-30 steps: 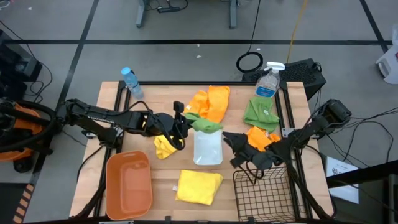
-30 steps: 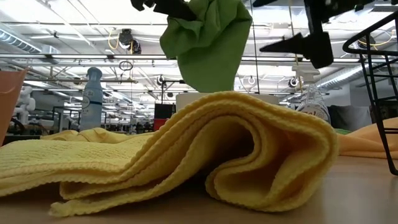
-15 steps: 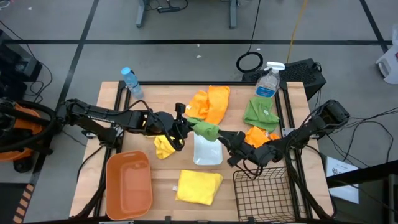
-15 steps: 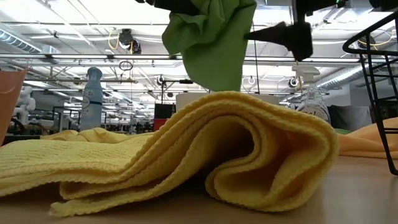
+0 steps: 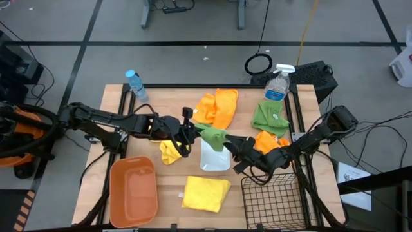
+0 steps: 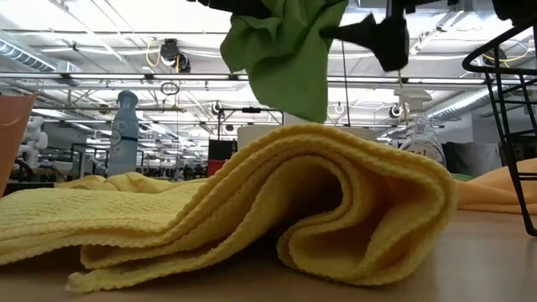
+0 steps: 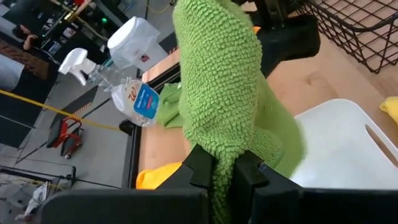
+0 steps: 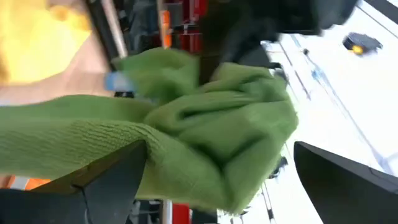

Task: Sort microfiber towel by color & place in baskets
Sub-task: Put the left green microfiber towel into the white bin

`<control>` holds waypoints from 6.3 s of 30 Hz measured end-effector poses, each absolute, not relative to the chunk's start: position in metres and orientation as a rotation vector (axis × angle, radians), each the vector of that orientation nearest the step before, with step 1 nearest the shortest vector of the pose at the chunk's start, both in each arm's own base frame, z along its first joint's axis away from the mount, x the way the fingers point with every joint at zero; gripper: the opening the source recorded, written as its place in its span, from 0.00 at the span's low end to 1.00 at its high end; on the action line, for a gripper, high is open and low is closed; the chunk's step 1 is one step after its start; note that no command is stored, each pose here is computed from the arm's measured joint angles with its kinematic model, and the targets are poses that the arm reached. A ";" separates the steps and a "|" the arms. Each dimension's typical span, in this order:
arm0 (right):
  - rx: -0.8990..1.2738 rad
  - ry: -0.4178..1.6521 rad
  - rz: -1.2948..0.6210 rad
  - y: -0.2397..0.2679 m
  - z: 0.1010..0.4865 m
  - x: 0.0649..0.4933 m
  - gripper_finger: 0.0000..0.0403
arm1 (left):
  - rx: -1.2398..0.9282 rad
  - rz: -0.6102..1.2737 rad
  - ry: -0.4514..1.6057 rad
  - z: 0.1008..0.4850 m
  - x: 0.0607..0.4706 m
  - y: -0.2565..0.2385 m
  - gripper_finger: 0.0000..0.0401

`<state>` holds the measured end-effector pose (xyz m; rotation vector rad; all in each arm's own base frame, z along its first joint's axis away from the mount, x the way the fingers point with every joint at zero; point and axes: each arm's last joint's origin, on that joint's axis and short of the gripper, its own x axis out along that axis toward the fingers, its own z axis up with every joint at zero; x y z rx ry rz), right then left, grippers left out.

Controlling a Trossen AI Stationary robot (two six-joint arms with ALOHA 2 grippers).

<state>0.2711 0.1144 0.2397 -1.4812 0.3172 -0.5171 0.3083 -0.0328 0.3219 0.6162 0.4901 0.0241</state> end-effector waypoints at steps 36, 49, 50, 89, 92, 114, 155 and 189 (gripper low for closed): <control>-0.960 0.125 -0.403 0.100 0.244 0.292 0.08 | 0.613 -0.015 0.454 0.308 0.328 -0.040 0.16; -1.013 0.355 -0.597 0.119 0.295 0.288 0.01 | 0.442 0.203 0.526 0.316 0.305 -0.053 0.59; -1.013 0.369 -0.615 0.120 0.302 0.285 0.01 | 0.436 0.232 0.537 0.315 0.303 -0.054 0.61; -0.737 0.284 -0.466 0.189 0.312 0.224 0.01 | 0.269 0.002 0.108 0.296 0.319 -0.107 0.66; -0.746 0.291 -0.458 0.192 0.306 0.226 0.01 | 0.278 -0.016 0.070 0.296 0.320 -0.117 0.66; -0.708 0.315 -0.541 0.183 0.290 0.254 0.01 | 0.263 0.092 -0.014 0.277 0.337 -0.134 0.99; -0.370 0.249 -0.453 0.185 0.287 0.252 0.50 | 0.352 0.148 0.103 0.283 0.345 -0.097 0.04; -0.327 0.090 -0.194 0.152 0.312 0.292 0.04 | 0.217 -0.034 0.093 0.289 0.340 -0.099 0.11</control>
